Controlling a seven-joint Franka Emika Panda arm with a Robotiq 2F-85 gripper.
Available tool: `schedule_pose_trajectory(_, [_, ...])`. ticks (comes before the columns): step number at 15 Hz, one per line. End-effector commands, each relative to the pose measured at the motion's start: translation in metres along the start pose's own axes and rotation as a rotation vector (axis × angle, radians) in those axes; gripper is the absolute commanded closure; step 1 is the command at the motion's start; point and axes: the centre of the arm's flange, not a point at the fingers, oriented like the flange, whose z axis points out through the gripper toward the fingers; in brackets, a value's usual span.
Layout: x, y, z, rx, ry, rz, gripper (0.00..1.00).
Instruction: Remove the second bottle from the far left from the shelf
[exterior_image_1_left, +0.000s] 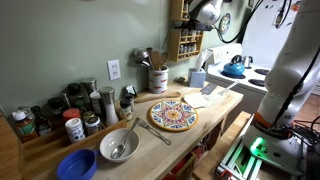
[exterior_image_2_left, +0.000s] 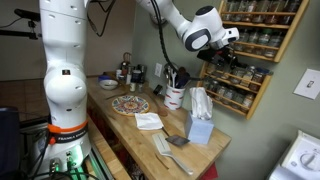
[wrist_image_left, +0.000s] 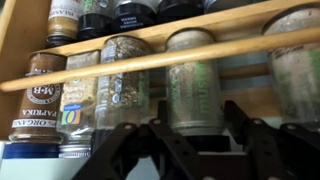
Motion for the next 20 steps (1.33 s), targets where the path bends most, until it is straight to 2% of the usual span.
schedule_pose_trajectory(1, [-0.003,0.007,0.003,0.005,-0.002,-0.005,0.71])
schedule_pose_trajectory(5, [-0.008,0.012,-0.010,0.015,0.000,-0.003,0.72])
schedule_pose_trajectory(13, [-0.022,0.017,-0.051,0.128,0.070,0.012,0.72])
schedule_pose_trajectory(20, [-0.031,0.023,-0.056,0.166,0.106,0.027,0.72])
